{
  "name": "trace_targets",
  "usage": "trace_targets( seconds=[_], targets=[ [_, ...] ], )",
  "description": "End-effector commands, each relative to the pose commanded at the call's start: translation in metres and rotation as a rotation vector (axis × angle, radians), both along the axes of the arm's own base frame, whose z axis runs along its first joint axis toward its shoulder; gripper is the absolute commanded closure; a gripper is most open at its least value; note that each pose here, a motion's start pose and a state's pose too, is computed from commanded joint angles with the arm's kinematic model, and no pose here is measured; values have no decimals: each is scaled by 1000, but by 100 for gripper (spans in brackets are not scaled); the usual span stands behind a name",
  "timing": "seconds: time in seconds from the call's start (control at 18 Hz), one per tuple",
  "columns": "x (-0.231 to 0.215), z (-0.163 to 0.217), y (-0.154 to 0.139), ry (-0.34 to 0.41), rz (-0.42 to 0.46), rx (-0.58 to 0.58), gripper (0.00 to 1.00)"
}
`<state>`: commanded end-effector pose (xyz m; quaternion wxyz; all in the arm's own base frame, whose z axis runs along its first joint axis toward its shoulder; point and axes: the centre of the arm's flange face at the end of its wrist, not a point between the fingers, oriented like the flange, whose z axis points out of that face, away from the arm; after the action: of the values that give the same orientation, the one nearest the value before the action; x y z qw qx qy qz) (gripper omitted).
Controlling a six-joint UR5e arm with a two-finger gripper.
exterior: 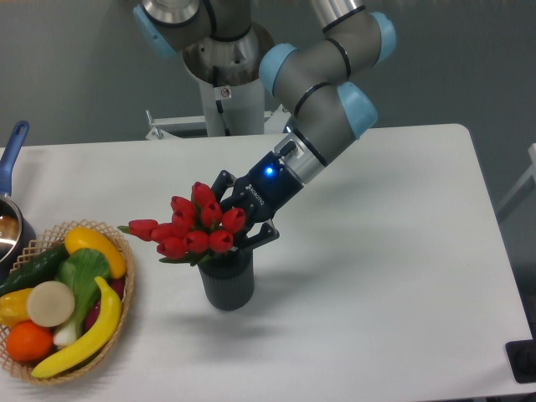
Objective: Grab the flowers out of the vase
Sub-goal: 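Lift the gripped tulips straight up out of the black vase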
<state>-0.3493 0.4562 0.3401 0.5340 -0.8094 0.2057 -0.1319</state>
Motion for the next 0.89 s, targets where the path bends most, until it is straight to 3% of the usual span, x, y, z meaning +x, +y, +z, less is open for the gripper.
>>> trace_targets(
  seconds=[0.89],
  targets=[
    [8, 70, -11, -58, 62, 65, 49]
  ],
)
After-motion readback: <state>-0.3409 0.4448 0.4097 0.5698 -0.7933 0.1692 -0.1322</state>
